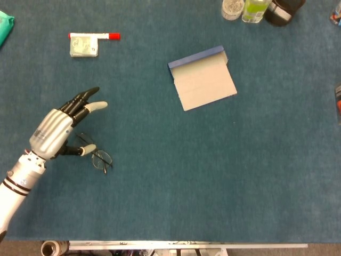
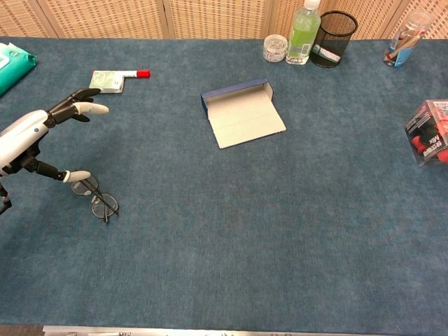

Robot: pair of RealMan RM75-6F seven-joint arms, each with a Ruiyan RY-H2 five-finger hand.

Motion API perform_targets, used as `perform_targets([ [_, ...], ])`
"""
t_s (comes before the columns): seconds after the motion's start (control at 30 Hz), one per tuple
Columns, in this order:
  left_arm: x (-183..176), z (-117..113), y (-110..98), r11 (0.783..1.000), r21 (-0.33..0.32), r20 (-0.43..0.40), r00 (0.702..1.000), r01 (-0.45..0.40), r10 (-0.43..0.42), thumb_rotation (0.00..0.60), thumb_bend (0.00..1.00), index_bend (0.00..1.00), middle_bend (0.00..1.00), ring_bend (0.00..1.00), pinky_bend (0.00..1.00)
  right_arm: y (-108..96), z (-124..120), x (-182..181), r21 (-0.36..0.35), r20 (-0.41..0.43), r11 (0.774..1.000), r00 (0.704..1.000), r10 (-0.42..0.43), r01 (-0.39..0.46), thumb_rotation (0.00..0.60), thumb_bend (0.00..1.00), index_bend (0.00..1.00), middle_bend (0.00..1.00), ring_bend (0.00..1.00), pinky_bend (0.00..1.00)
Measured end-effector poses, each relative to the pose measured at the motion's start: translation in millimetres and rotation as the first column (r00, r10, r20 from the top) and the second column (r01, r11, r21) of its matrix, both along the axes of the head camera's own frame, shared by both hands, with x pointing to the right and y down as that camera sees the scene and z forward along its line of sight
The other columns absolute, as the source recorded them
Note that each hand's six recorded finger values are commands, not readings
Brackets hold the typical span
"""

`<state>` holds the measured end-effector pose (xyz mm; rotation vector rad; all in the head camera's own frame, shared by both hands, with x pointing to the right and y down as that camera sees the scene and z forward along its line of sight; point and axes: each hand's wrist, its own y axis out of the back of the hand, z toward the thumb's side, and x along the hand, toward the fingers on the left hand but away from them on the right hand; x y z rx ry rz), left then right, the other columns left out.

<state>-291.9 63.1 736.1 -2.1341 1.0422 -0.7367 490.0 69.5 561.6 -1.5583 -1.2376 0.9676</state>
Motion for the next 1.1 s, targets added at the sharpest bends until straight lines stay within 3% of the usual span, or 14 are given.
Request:
perform_targets([
  [1.1, -11, 41, -10, 0.999, -0.005, 0.127, 0.991, 0.034, -0.033, 0.600, 0.00, 0.16, 0.01, 0.07, 0.20, 0, -1, 1, 0.002, 0.003, 1.000, 1.000, 0.003, -0.003, 0.600, 0.34, 0.57, 0.46, 0.25, 0.33],
])
